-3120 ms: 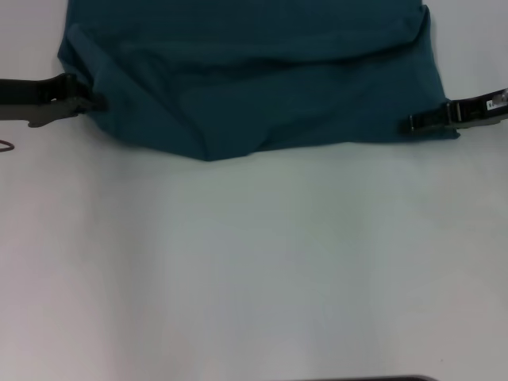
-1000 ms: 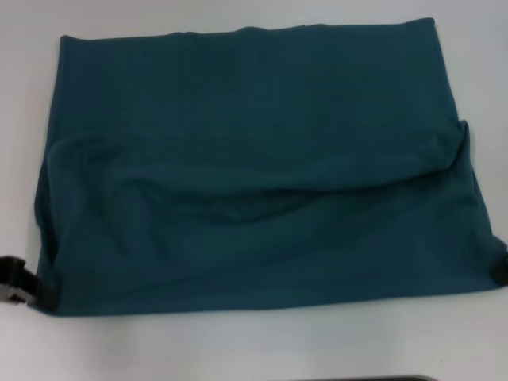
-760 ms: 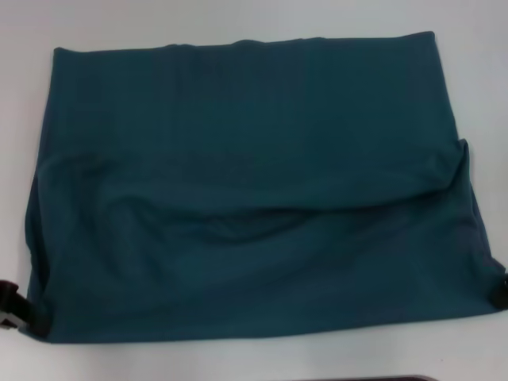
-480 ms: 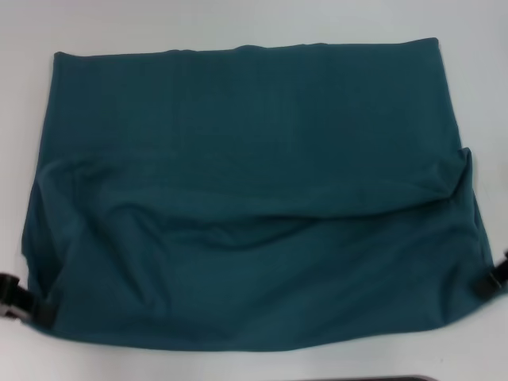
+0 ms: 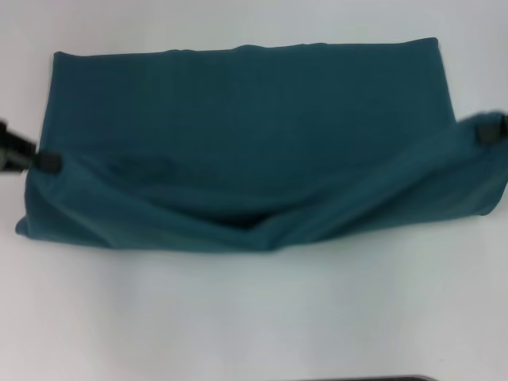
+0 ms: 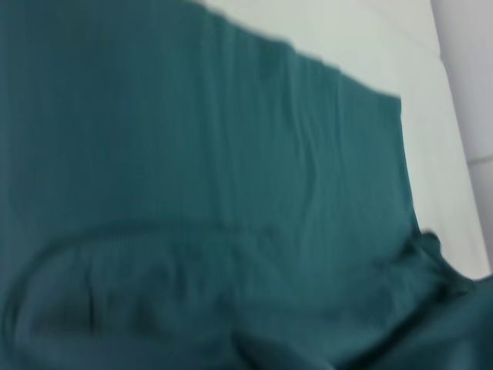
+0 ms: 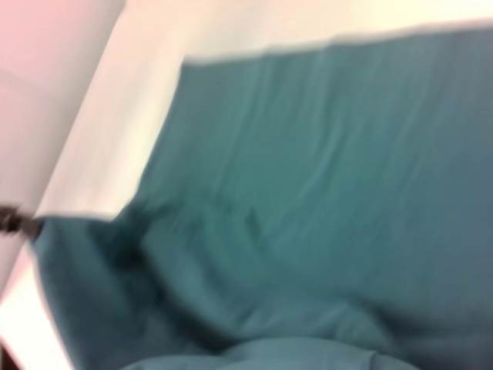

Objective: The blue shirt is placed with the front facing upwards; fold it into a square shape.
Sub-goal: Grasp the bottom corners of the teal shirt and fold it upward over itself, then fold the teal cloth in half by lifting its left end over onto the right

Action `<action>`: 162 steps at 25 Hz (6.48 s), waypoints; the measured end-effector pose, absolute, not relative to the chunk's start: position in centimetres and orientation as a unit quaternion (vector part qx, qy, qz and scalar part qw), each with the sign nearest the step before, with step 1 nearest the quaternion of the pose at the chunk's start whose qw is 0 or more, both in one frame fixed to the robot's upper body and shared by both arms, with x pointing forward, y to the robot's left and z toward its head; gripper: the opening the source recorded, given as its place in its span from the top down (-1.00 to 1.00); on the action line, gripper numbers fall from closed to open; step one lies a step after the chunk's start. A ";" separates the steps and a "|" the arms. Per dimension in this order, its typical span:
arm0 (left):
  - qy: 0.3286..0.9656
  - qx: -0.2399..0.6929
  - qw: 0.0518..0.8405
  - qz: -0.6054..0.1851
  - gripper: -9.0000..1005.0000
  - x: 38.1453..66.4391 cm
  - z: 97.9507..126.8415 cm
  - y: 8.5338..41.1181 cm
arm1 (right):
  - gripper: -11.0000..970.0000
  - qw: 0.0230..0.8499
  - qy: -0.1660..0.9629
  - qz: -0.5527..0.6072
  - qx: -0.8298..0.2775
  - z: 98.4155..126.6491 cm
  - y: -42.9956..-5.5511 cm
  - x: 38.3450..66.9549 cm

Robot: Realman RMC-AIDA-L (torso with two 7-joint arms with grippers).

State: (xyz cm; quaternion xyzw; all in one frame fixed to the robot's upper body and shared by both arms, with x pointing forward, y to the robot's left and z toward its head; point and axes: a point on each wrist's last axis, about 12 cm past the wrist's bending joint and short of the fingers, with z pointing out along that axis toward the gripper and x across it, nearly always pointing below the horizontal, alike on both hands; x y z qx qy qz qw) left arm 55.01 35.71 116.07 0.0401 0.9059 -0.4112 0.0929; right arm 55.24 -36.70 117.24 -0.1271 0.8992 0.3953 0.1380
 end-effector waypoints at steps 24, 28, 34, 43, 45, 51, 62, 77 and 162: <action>0.944 -0.017 0.224 -0.241 0.98 64.7 115.9 30.0 | 0.84 0.275 0.920 0.278 -0.015 115.3 -34.7 62.5; 0.945 -0.021 0.238 -0.223 0.98 65.0 115.2 29.6 | 0.84 0.275 0.932 0.237 -0.013 114.4 -33.5 63.6; 0.940 -0.030 0.270 -0.204 0.98 65.7 115.1 29.7 | 0.84 0.293 0.934 0.204 -0.011 114.4 -33.0 64.6; 0.941 -0.025 0.283 -0.186 0.98 66.5 115.3 29.2 | 0.84 0.324 0.928 0.181 -0.023 115.1 -31.8 66.1; 0.943 -0.017 0.279 -0.179 0.98 66.7 115.2 28.8 | 0.84 0.331 0.927 0.174 -0.033 115.3 -31.2 66.5; 0.946 -0.009 0.277 -0.170 0.98 66.8 114.9 28.3 | 0.84 0.331 0.928 0.161 -0.053 115.0 -29.9 67.1; 0.940 -0.020 0.302 -0.158 0.98 67.2 114.9 28.9 | 0.84 0.323 0.933 0.154 -0.041 114.2 -30.3 66.8; 0.937 -0.046 0.304 -0.165 0.70 67.4 114.6 29.0 | 0.75 0.334 0.930 0.149 -0.035 114.9 -30.8 67.2; 0.850 -0.222 0.314 -0.361 -0.64 59.0 108.2 33.1 | -0.70 0.404 0.772 0.482 -0.094 108.9 -35.0 50.3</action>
